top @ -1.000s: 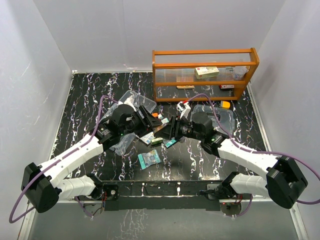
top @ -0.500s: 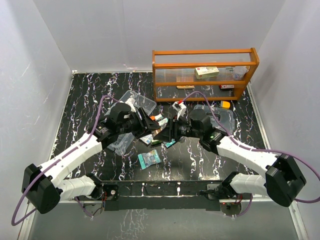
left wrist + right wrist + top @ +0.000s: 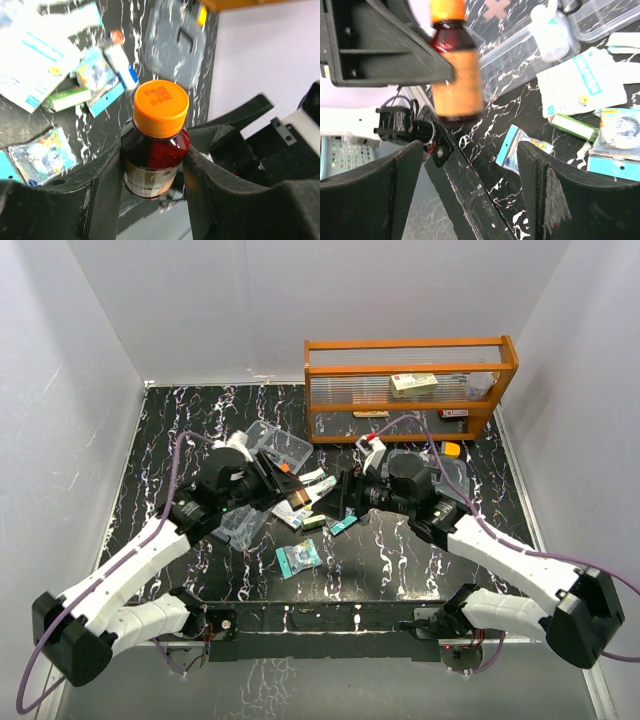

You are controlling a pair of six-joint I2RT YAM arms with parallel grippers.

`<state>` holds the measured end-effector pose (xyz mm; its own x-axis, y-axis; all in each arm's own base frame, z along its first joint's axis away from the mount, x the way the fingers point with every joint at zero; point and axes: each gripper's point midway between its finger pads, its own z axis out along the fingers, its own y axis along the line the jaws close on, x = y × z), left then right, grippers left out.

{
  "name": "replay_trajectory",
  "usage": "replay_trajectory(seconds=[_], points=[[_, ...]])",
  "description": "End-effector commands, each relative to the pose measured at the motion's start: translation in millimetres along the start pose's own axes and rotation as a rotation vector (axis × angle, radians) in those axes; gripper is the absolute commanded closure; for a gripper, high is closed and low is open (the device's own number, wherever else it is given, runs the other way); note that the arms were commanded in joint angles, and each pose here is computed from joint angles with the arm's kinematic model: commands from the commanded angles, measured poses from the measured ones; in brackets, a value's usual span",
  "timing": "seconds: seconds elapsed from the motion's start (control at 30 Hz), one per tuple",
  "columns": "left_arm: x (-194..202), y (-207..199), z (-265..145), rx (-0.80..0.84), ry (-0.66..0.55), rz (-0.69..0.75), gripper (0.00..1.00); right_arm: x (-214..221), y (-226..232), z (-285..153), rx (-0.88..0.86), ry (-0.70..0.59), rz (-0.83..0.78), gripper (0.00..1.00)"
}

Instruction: Organize the medicine kit

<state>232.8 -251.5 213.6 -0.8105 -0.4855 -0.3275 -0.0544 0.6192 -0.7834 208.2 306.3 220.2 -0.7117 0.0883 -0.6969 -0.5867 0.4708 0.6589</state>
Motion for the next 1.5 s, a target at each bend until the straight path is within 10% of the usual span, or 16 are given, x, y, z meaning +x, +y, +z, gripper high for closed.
replay_trajectory(seconds=[0.0, 0.43, 1.47], points=[[-51.2, -8.1, -40.0, 0.016, -0.281, -0.031, 0.70, -48.8, 18.5, -26.8, 0.049, -0.193, -0.006, 0.26], [-113.6, 62.6, -75.6, -0.304, -0.696, -0.065, 0.70, -43.3, -6.7, -41.9, 0.166, -0.285, 0.148, 0.27], [-80.4, 160.6, 29.4, -0.523, -0.375, -0.175, 0.69, -21.9, -20.4, -46.2, 0.183, -0.276, 0.196, 0.27]])
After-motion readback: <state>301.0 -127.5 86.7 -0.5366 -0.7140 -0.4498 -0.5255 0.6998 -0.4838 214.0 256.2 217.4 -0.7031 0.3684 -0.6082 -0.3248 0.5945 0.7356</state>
